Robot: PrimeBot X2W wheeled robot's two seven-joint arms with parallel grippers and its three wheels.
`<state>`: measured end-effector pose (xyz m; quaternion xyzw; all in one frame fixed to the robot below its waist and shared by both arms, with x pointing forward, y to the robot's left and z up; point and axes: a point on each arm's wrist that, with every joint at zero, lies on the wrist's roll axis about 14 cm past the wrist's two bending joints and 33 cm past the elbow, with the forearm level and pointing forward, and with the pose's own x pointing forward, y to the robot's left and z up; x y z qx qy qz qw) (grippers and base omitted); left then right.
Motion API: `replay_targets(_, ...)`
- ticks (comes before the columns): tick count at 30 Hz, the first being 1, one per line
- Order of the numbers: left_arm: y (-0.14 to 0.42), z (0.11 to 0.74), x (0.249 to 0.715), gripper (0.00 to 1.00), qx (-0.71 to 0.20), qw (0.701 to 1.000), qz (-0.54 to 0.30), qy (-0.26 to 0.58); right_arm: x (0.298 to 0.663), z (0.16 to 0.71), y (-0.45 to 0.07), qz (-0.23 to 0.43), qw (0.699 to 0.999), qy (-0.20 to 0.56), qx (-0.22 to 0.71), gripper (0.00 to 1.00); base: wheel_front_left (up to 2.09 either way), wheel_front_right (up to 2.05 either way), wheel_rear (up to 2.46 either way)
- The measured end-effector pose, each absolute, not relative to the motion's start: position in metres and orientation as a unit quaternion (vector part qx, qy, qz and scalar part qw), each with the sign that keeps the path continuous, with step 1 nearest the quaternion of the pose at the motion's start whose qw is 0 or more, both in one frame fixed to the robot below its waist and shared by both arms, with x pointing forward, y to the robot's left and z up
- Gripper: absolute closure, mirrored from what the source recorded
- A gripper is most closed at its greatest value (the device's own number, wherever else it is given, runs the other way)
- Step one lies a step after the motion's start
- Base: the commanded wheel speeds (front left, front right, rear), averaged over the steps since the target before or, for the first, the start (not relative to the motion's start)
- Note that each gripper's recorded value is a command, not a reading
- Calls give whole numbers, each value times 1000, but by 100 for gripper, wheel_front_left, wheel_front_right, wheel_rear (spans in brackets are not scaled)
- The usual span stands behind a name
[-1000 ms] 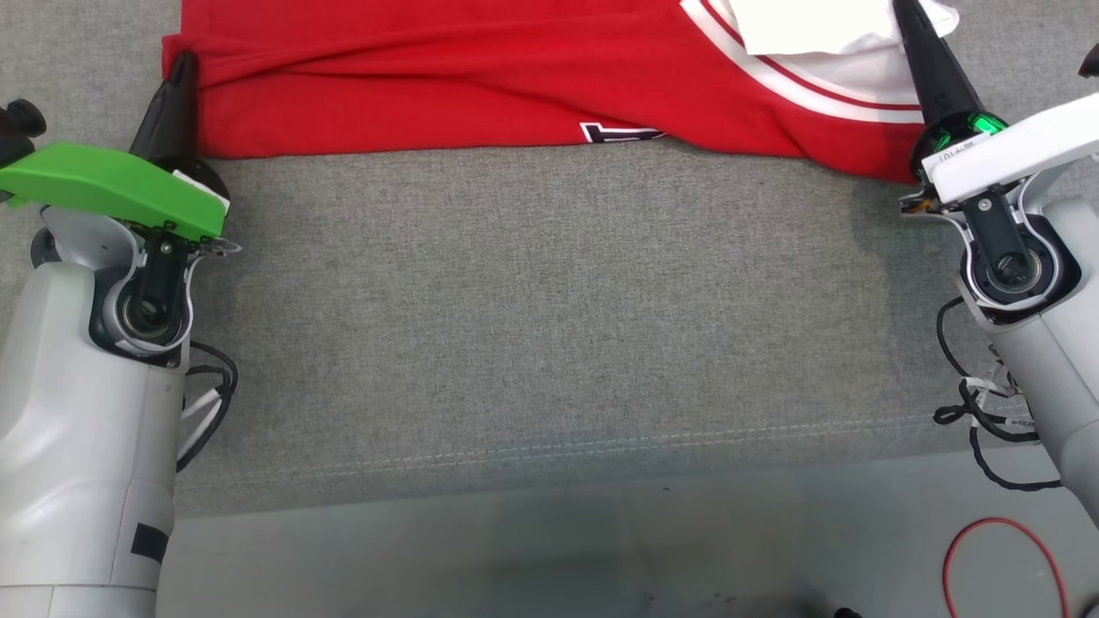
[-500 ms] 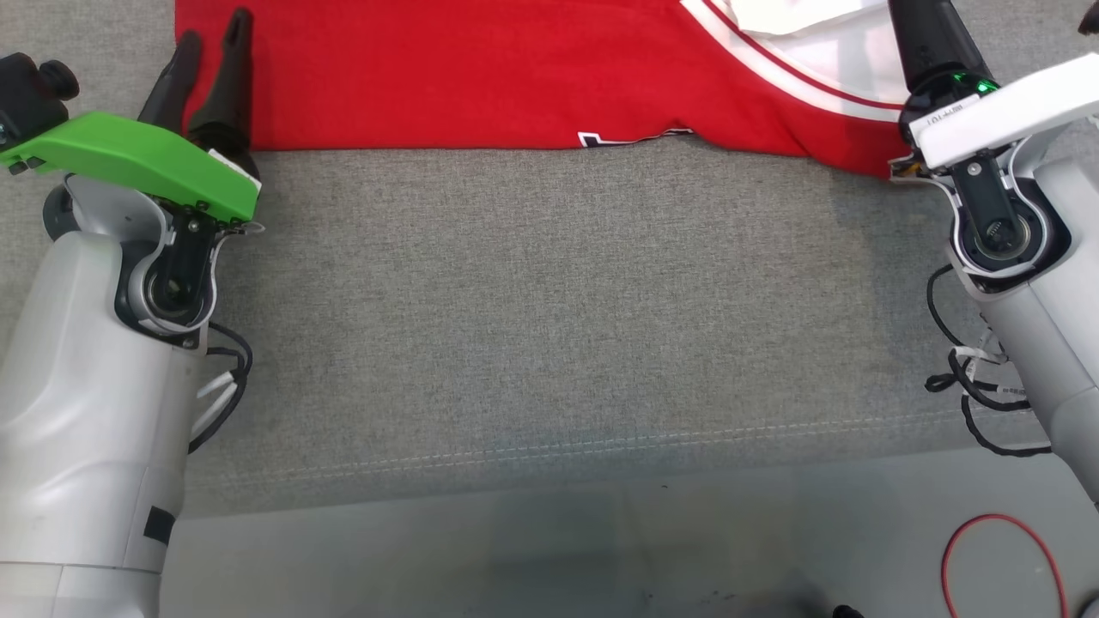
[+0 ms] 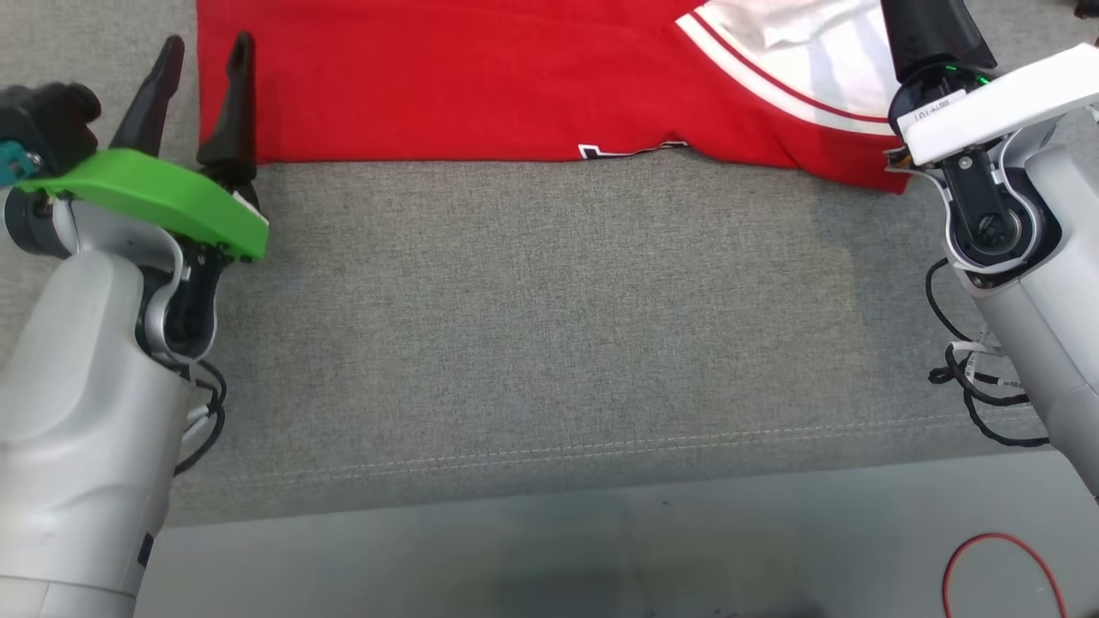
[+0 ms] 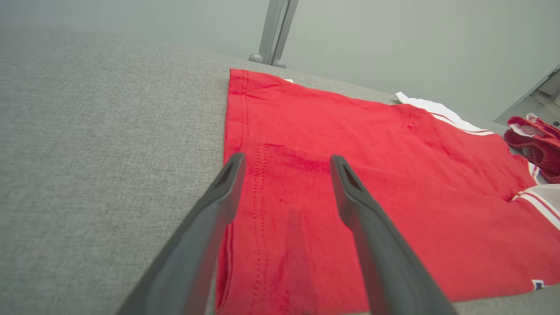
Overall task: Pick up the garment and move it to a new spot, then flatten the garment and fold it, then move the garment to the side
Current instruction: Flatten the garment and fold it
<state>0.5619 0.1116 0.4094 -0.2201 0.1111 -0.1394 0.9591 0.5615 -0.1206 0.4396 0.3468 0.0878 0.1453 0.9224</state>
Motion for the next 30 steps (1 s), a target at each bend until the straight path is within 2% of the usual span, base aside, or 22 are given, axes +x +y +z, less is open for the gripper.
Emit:
replay_targets(12, 113, 406, 513, 0, -174, 966, -147, 120, 537, 472, -157, 134, 952, 50, 272, 0, 0, 0, 0)
replay_targets(30, 111, 428, 463, 0, -164, 970, -144, 107, 458, 469, -194, 89, 969, 59, 222, 0, 0, 0, 0)
